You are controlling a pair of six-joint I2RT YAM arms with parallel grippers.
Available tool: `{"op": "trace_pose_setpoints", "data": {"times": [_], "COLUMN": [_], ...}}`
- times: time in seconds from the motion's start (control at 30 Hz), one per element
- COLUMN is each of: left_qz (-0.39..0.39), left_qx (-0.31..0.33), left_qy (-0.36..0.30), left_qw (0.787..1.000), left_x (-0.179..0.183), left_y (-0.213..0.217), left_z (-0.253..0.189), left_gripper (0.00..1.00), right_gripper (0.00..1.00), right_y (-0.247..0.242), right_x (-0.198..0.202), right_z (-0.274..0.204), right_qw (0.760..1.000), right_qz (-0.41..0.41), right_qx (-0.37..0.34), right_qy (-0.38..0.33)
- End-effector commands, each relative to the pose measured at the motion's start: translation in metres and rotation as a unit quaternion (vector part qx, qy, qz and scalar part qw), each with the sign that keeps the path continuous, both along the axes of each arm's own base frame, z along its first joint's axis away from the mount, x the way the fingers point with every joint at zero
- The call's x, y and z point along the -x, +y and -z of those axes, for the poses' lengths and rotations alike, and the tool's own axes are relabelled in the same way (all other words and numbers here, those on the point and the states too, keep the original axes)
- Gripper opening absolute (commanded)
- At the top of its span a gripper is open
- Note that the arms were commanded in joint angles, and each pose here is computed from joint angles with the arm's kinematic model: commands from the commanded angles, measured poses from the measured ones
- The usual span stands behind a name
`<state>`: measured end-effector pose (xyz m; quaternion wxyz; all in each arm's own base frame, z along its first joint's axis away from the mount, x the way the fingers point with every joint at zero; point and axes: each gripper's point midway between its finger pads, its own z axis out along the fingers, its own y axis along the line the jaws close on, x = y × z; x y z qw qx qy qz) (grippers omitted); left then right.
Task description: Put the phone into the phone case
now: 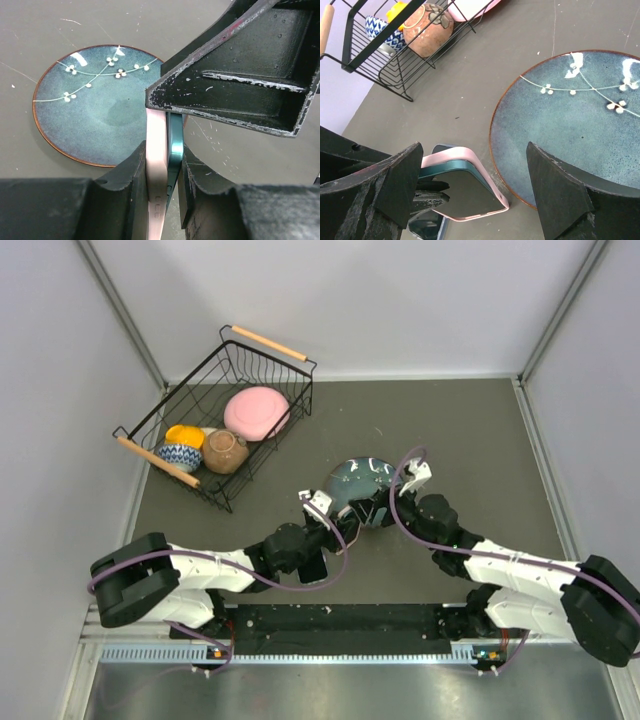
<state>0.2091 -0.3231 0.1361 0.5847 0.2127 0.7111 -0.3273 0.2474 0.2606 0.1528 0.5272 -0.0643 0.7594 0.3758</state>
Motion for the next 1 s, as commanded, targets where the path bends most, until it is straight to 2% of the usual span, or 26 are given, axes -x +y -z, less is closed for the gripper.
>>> {"op": "trace_pose_setpoints", "data": {"times": [0.0,0.33,0.97], "left_qz": [0.011,0.017,0.013], "left_qx": [-0.02,-0.026,-0.036], "left_qy": [0.044,0.057,0.065], "left_qw": [0.999,0.998,0.997], "left_x": [0.011,0.014,0.014], "left_y": [0.003,0.001,0.004], "left_z": [0.028,0.036,0.044], "left_gripper": [0.26,0.36,0.38], "right_gripper": [0.83,0.83,0.82], "right_y": [-0.005,-0.009,-0.017], "right_x": [0.018,0.027,0.039], "right_z": [0.038,0.055,0.092], "right_qw": [0.999,0.998,0.994], "right_qz": [-0.011,0.001,0.015], "right_qx": [0.031,0.021,0.053], "right_qy": [0.04,0.06,0.098]}}
